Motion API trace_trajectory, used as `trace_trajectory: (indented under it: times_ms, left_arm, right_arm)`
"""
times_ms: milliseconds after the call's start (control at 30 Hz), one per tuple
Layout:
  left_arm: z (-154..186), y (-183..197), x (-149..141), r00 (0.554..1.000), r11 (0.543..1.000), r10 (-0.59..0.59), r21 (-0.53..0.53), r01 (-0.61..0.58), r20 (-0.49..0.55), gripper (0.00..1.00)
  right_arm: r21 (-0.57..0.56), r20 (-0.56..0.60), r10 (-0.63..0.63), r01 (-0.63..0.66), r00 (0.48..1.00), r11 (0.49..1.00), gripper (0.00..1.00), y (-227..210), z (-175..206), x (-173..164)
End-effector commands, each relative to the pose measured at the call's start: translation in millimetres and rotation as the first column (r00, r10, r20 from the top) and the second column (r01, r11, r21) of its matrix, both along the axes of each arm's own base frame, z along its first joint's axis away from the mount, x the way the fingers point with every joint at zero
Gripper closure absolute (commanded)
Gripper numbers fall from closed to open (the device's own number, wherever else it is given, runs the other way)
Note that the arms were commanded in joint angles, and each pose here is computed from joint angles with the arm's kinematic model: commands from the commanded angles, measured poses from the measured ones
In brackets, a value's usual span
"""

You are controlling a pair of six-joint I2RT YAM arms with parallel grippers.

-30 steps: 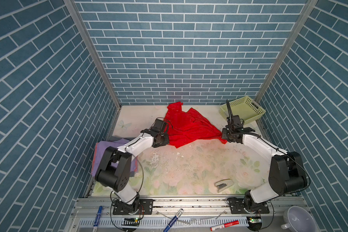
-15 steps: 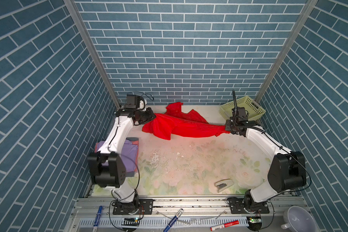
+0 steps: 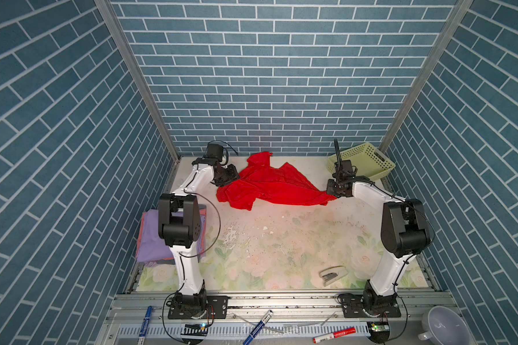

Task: Fold and stack t-shirts
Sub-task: Flatten out the T-shirt at the top-center of the table.

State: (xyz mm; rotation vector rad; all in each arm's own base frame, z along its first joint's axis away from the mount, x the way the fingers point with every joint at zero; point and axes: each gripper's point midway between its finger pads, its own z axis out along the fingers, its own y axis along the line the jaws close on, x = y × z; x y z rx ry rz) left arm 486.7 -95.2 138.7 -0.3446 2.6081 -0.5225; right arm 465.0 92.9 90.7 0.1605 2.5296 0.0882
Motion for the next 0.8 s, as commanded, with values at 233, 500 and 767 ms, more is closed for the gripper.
trace_trajectory:
  times_ms: [233, 500, 767]
  left_arm:
    - [-33.8, 23.2, -27.5, 1.0, 0.988, 0.026, 0.154, -0.025, -0.002, 0.46]
    - [-68.0, 24.4, -14.4, 0.998, 0.985, 0.042, 0.17, -0.034, -0.043, 0.52]
    - [-89.3, 35.0, -12.1, 0.994, 0.973, 0.086, 0.221, -0.07, -0.067, 0.57]
  right_arm:
    - [0.046, 0.032, -0.016, 0.015, 0.999, 0.999, 1.0, 1.8, 31.0, -0.2]
    - [0.051, 0.024, -0.037, 0.035, 0.999, 0.998, 1.0, -1.6, 31.4, -7.7]
    - [0.06, 0.031, -0.044, 0.042, 0.999, 0.997, 1.0, -0.5, 34.4, -6.4]
